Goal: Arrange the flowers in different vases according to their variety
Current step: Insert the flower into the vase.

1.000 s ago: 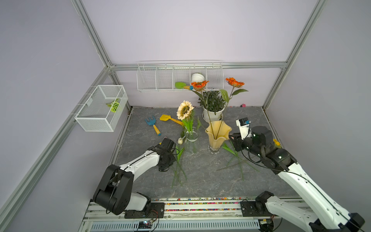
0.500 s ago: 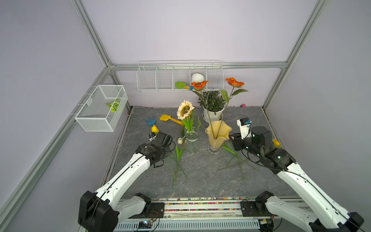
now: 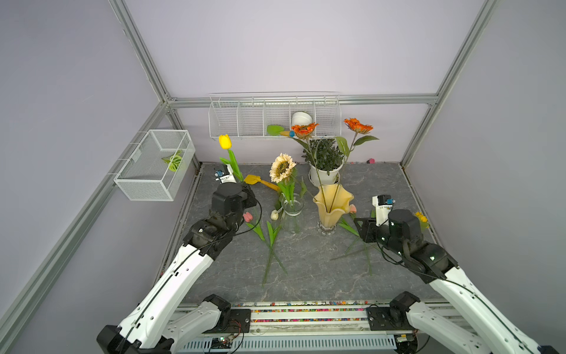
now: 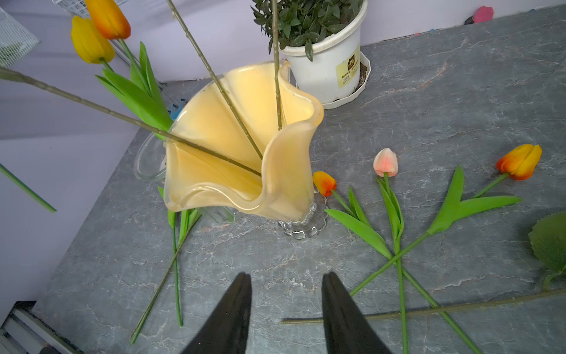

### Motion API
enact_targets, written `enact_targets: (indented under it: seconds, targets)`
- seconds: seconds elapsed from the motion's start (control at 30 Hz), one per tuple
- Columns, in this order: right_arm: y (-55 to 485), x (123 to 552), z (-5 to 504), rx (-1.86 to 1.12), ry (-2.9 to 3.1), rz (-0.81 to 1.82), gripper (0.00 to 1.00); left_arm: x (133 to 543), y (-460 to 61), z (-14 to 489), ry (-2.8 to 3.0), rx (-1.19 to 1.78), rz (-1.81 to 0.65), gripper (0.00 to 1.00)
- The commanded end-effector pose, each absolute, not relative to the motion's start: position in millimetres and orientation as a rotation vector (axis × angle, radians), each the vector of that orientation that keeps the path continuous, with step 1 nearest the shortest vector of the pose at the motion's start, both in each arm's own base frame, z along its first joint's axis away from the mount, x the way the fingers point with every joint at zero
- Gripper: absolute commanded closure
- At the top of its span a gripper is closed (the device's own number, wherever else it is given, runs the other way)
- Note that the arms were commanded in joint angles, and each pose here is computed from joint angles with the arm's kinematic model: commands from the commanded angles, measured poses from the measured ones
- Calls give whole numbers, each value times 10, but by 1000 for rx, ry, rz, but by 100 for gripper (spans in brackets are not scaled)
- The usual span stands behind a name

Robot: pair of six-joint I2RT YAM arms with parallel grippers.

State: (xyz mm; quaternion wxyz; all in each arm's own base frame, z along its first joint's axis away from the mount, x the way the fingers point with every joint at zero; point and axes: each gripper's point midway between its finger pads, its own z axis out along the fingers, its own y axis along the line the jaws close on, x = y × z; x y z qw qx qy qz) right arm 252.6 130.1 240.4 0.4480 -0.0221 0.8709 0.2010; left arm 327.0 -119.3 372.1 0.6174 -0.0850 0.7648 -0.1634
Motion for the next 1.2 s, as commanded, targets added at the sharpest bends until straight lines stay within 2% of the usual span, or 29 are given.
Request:
enact_targets:
  seconds: [0.0,0.17,0.57,0.93,1.17]
  targets:
    - [1240,2503,2297,-16,2194,462,55,3192,-1453,4410,1458,-67,-579,100]
    - [1252,2504,2213,33,2215,487,55,3292,-1701,4512,1320,-17,-706,100]
    - [1197,2520,2180,54,2236,443,55,3674,-1986,4042,1315,-40,-788,100]
    - [1253,2578,2126,38,2260,439,55,3837,-2147,3293,1420,-66,-843,100]
    - [1257,2601,2073,34,2278,422,54,3712,-2393,2895,1524,-3,-839,100]
